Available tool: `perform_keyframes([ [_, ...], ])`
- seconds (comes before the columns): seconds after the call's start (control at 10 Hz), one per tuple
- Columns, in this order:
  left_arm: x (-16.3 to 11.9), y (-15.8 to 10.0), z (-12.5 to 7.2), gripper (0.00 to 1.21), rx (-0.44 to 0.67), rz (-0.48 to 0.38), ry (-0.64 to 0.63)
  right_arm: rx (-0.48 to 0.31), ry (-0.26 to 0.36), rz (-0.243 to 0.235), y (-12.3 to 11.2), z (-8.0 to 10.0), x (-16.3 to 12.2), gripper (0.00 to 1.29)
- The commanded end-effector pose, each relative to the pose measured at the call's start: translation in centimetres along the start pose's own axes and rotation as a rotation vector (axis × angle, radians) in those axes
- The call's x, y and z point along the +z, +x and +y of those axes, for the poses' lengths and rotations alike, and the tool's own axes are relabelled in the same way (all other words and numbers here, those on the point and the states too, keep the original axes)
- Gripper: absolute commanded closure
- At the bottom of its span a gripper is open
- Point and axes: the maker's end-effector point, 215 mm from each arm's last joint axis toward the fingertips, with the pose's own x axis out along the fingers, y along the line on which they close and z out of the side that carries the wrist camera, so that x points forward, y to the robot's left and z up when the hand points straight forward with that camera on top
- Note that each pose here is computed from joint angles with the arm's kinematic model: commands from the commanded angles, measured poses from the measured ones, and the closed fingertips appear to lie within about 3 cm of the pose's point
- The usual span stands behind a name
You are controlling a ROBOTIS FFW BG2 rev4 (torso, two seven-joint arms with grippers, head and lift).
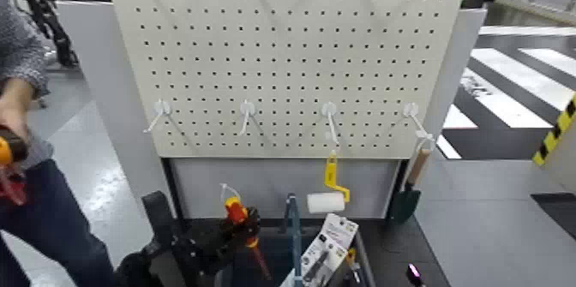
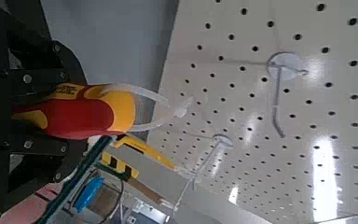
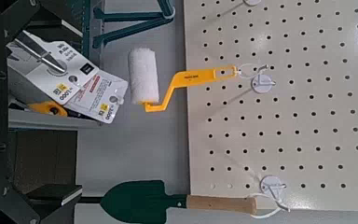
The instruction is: Put the red screwdriver into the crate.
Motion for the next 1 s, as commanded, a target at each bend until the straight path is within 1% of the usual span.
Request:
perform_keyframes([
  [0.1,-3.6,0.7,-0.3,1.20,-0.020,0.074,-0.029,0.000,0.000,0.001,0.0,0.0,-0.1,0.15],
  [0.3,-5.5,0.9,-0.3,1.20,-0.024,0.121,-0.044,0.000,0.000,0.000,0.0,0.0,0.0,0.15],
  [0.5,-6.5,0.8,-0.3,1.19,-0.025,0.141,-0.070,-0.001,0.003,0.000,0.0,0.0,-0.1,0.15],
  [0.6,-7.0,0.8,-0.3,1.17,-0.025,0.155,-0.087,-0.001,0.004,0.000,0.0,0.0,-0.1,0.15],
  [0.7,-7.6,0.6,-0.1,1.00,-0.017,0.153,-0.143,-0.001,0.004,0.000,0.0,0.0,-0.1,0.15],
  [0.8,-8.0,0.5,-0.1,0.63,-0.015,0.123,-0.232,0.000,0.004,0.000,0.0,0.0,-0.1,0.15],
  [0.9,-7.9,0.5,-0.2,0.36,-0.018,0.102,-0.274,-0.001,0.007,0.002,0.0,0.0,-0.1,0.15],
  [1.0,-7.5,0.6,-0.2,0.16,-0.021,0.096,-0.265,-0.001,0.006,0.003,0.0,0.0,-0.2,0.15],
])
